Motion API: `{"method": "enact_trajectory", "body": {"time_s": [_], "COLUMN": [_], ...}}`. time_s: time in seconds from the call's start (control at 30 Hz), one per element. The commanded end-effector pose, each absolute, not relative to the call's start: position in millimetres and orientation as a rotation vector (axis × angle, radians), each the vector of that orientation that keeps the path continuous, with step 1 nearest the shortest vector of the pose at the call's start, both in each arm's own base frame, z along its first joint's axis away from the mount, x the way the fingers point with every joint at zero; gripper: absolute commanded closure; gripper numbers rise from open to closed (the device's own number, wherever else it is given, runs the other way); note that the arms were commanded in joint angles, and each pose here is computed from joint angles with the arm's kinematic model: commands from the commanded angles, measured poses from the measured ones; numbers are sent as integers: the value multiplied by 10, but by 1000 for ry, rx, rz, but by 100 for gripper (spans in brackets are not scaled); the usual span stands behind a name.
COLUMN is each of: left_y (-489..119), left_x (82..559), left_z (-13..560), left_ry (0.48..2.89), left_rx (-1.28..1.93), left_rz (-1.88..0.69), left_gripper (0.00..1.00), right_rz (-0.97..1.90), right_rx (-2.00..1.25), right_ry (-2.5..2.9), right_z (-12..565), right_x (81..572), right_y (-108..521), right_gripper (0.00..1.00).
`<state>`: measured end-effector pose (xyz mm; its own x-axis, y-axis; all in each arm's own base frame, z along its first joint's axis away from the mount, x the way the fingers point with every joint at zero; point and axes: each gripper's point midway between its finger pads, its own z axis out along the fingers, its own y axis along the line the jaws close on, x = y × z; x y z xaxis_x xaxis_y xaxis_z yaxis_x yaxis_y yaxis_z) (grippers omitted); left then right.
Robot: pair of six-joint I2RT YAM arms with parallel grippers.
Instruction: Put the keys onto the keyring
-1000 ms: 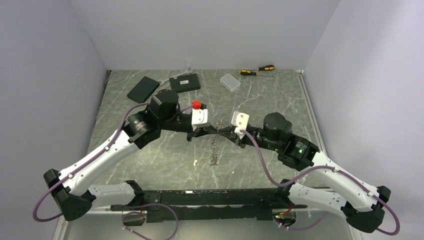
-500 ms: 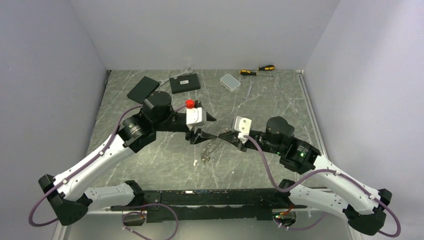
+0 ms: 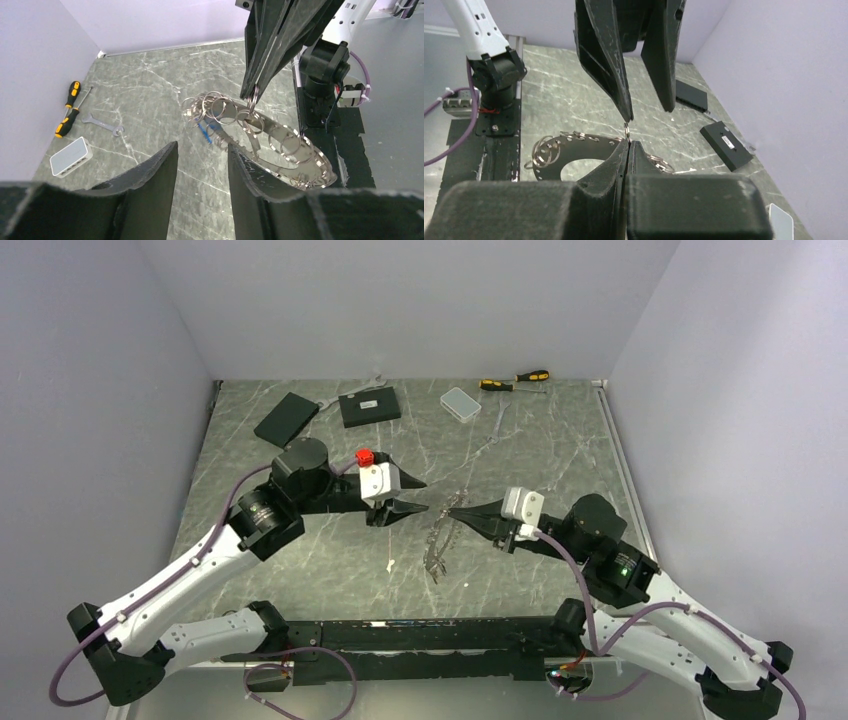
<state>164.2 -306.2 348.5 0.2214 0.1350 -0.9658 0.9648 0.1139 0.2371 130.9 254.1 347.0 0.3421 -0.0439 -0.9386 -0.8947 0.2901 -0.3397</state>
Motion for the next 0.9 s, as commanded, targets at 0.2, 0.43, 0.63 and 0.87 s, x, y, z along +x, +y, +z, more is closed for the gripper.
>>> {"method": "enact_trajectory", "body": {"time_s": [0.2, 0.43, 0.63, 0.87], "left_y": [-3172, -3178, -3206, -3232], "left_x": [1287, 1184, 1204, 1285], "left_z": [3641, 3650, 3581, 3524], "left_ry": [1009, 984, 1003, 1022], "left_rx": [1346, 1331, 1302, 1276], "left_rz": [-1104, -1178, -1177, -1130], "left_gripper": [53, 48, 50, 59], "right_rz": [835, 867, 940, 984], "right_rx": [-931, -793, -729, -715], "right_ry": [858, 807, 765, 747], "right_z": [4041, 4115, 4204, 4274], "right_x": [1204, 1278, 1260, 1235], "right_y": [2496, 2470, 2504, 2540], "right_gripper": [100, 100, 100, 100]}}
